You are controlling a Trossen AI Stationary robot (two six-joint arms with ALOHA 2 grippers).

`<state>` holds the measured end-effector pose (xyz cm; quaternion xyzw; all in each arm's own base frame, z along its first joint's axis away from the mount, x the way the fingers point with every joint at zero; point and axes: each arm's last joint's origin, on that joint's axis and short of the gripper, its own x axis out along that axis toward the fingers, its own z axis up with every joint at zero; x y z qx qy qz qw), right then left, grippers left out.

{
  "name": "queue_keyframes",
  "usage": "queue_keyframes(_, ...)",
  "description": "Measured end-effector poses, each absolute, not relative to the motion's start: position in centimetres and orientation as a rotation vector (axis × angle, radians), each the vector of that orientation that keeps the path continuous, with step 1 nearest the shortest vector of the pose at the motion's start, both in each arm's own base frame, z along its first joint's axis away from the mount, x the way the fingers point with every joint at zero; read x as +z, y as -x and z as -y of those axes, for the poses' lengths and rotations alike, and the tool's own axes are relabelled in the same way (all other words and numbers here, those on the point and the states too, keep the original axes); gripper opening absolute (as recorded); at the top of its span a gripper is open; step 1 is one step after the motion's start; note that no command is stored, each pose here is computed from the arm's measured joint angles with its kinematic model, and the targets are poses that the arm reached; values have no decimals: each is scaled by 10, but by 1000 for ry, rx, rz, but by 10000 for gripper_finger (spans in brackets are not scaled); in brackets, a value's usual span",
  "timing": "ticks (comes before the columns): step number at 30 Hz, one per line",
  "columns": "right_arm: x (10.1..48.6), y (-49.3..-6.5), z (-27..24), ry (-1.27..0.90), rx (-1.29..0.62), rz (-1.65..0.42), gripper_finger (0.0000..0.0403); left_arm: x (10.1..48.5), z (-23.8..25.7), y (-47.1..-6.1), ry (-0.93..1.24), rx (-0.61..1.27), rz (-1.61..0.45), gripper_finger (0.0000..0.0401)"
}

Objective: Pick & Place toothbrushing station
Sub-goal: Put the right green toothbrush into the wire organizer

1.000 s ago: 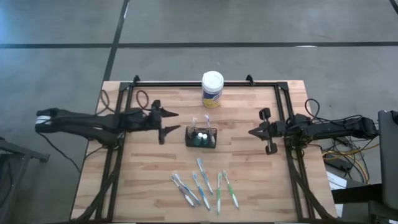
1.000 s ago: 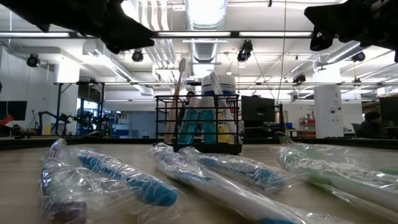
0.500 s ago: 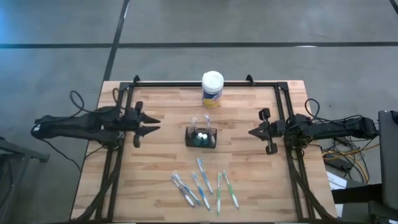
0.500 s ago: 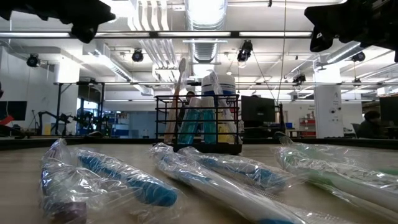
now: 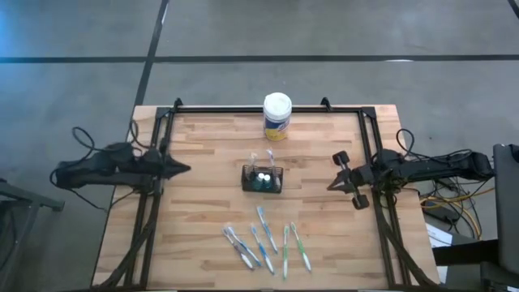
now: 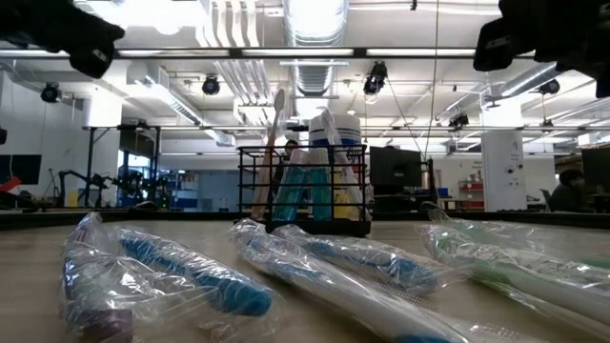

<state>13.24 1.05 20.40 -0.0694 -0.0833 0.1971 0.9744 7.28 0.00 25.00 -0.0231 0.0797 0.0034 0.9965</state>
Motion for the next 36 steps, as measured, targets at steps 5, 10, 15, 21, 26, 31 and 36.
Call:
queue_keyframes(5, 203, -134, -8, 161, 294, 162, 8, 223, 0, -93, -6, -10, 26, 5)
queue_keyframes(10, 203, -135, -4, 109, 164, 156, 8, 189, 1, -103, -22, -19, 103, 6)
queue_keyframes(15, 208, -134, -5, 2, 215, 195, 8, 169, 2, -106, 11, -56, 5, 4)
queue_keyframes(21, 207, -134, -6, -81, 232, 183, 8, 170, 2, -106, 43, -73, 17, 8)
queue_keyframes(26, 207, -135, -5, -79, 197, 184, 8, 172, 2, -106, -38, -69, 42, 8)
queue_keyframes(31, 203, -137, -3, -121, 146, 144, 8, 173, 3, -106, 64, -75, 39, 7)
queue_keyframes(36, 192, -143, -3, -215, 133, 38, 8, 171, 2, -106, 139, -76, 15, 7)
